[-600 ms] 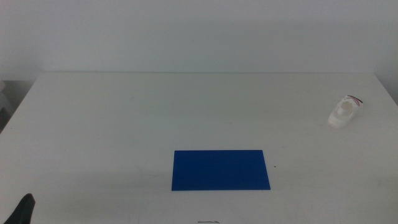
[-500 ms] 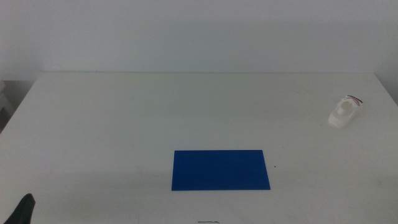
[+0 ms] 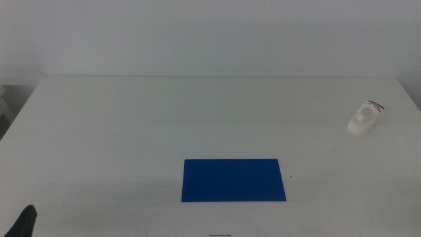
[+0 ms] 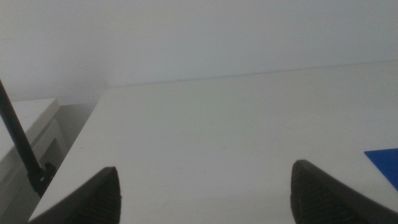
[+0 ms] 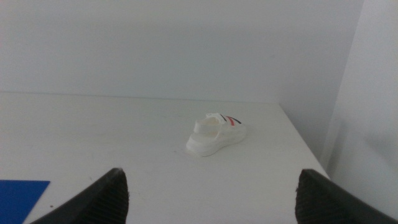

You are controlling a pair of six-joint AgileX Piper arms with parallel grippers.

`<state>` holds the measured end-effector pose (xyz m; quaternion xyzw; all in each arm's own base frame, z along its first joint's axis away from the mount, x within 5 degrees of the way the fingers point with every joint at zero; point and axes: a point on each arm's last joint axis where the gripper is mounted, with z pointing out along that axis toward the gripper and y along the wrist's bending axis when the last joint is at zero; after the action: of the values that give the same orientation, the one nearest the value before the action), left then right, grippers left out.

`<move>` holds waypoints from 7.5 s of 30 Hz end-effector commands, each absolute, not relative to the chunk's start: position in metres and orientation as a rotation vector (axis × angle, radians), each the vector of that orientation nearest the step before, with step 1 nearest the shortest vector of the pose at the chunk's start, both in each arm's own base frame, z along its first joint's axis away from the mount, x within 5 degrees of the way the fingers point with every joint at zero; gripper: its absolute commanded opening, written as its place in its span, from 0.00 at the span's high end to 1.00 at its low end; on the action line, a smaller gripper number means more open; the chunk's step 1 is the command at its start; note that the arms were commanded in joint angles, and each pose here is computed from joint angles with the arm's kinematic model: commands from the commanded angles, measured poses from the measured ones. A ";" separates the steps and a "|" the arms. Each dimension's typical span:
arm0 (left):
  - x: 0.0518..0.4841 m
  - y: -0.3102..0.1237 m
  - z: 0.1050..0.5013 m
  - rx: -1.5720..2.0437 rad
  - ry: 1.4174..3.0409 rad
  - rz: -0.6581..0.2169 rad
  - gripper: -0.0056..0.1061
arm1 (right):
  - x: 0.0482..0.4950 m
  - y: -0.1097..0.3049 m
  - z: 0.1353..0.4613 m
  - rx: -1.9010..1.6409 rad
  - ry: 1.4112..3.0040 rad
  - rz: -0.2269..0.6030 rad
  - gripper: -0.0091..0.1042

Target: Use one arm to grab the shoe from the table and place it on the mat.

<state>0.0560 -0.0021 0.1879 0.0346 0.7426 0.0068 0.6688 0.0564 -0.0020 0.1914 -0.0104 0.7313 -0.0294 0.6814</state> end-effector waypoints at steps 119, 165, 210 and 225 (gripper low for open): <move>0.055 -0.002 0.198 0.058 1.570 -0.005 0.11 | 0.340 0.281 0.279 0.365 2.757 0.128 0.93; 0.055 -0.002 0.198 0.058 1.570 -0.005 0.11 | 0.329 0.285 0.278 -1.746 2.281 -0.274 0.93; 0.055 -0.002 0.198 0.058 1.570 -0.005 0.11 | 0.350 0.260 0.225 -1.840 2.156 0.140 0.92; 0.055 -0.002 0.198 0.058 1.570 -0.005 0.11 | 0.348 0.259 0.224 -1.858 2.177 0.148 0.51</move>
<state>0.0560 -0.0021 0.1879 0.0346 0.7426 0.0068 0.6688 0.3488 0.2614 0.1916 -0.6422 0.7589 0.0532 0.0940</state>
